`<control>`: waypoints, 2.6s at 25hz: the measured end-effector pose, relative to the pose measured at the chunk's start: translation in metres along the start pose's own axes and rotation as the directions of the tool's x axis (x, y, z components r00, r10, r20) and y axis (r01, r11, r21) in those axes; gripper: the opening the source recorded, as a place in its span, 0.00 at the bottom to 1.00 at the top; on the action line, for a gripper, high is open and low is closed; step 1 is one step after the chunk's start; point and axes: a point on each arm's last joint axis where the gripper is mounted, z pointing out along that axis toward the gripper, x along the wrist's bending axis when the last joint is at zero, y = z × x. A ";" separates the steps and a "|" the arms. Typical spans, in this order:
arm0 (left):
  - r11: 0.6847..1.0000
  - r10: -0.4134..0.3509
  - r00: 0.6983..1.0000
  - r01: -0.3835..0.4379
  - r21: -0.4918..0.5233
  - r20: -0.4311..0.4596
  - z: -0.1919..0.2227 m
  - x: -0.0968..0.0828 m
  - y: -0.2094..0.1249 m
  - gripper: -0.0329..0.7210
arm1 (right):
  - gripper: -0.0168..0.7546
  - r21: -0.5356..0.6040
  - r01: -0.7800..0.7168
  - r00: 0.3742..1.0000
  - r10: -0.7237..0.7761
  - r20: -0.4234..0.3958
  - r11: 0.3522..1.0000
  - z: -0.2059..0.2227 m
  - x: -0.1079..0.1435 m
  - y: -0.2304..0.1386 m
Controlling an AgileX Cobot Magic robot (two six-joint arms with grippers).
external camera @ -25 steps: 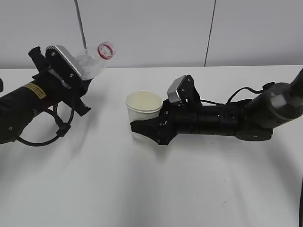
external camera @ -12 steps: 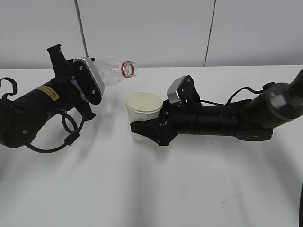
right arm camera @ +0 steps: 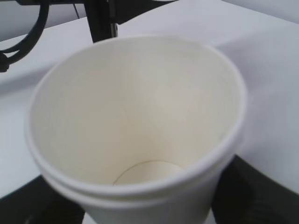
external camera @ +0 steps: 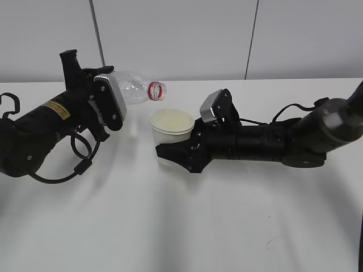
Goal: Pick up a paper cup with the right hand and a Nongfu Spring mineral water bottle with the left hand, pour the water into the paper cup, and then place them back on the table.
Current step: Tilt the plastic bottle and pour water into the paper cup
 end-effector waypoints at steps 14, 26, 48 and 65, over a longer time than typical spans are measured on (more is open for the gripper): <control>0.995 0.101 0.994 -0.102 -0.002 -0.051 0.000 0.005 0.001 0.51 | 0.70 0.000 0.001 1.000 -0.001 0.001 1.000 0.000 0.000 0.000; 0.988 0.156 0.983 -0.156 0.003 -0.101 0.000 0.009 0.001 0.51 | 0.70 0.003 0.003 1.000 -0.003 -0.003 1.000 0.000 0.000 0.000; 0.975 0.223 0.969 -0.223 0.013 -0.104 -0.001 0.009 0.001 0.51 | 0.70 0.007 0.003 1.000 -0.003 -0.003 1.000 0.000 0.000 0.000; 0.973 0.231 0.967 -0.230 0.020 -0.106 -0.001 0.010 0.000 0.51 | 0.70 0.021 0.007 1.000 -0.007 0.000 1.000 0.000 0.000 -0.002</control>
